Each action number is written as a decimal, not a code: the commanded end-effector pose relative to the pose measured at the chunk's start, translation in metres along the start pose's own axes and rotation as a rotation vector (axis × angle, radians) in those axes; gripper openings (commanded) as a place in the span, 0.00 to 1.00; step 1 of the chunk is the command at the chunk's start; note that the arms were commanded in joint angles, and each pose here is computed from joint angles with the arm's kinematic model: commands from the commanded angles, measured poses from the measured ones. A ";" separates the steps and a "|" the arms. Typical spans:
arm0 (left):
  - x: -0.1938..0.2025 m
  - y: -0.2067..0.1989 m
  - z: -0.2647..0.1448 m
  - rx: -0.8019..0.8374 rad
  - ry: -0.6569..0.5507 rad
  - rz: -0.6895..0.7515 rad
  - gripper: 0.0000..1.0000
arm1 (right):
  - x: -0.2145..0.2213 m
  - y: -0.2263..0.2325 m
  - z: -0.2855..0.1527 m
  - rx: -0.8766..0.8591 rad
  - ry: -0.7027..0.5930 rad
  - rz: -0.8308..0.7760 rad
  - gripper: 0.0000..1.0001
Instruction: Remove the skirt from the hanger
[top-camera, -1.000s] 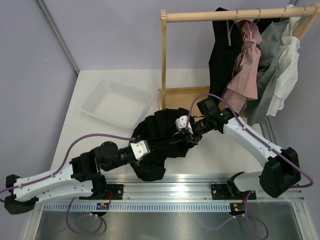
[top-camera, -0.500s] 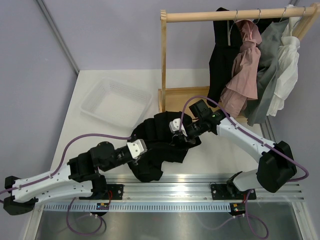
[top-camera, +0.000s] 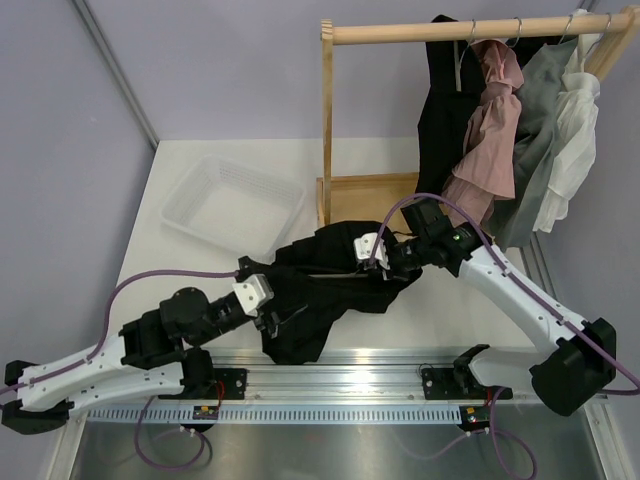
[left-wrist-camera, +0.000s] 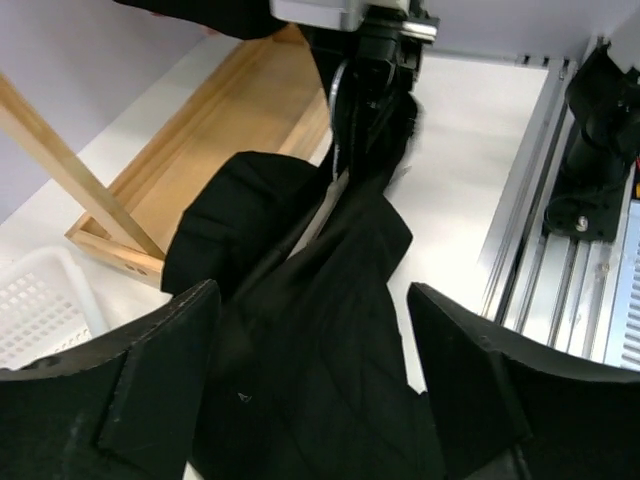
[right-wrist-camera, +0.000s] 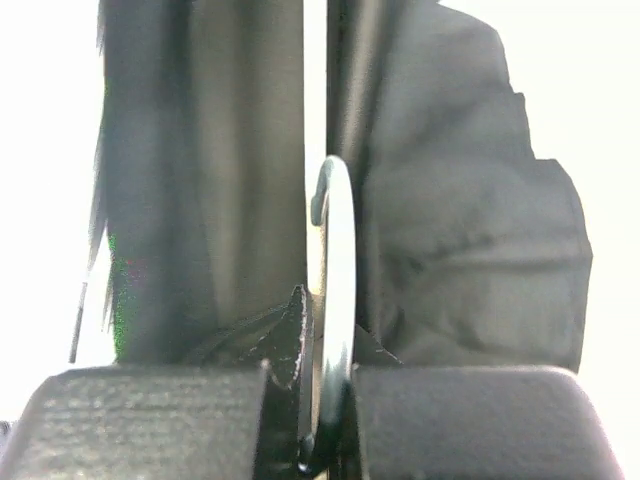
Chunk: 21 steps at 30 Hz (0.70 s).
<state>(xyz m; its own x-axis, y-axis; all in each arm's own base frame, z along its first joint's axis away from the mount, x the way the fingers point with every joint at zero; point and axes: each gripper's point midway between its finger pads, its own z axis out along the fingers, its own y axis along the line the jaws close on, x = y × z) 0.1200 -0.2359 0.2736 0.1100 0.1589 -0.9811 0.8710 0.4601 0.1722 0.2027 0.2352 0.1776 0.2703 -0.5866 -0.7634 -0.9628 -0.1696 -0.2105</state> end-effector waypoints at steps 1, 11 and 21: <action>-0.019 0.018 -0.010 -0.093 -0.065 -0.034 0.85 | 0.013 -0.013 -0.022 0.116 0.105 0.001 0.00; 0.037 0.030 0.002 -0.206 0.138 -0.019 0.89 | 0.017 -0.013 -0.039 0.215 0.140 0.006 0.00; 0.085 0.052 0.008 -0.333 0.285 -0.082 0.99 | 0.026 -0.016 -0.065 0.278 0.171 0.034 0.00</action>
<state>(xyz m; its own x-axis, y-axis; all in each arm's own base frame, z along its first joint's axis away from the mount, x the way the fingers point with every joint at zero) 0.1668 -0.2065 0.1965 -0.0835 0.3815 -0.9206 0.7028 0.6775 0.2171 0.2204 0.1792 0.1868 0.2014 -0.7145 -0.6700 -0.9469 0.0329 -0.3197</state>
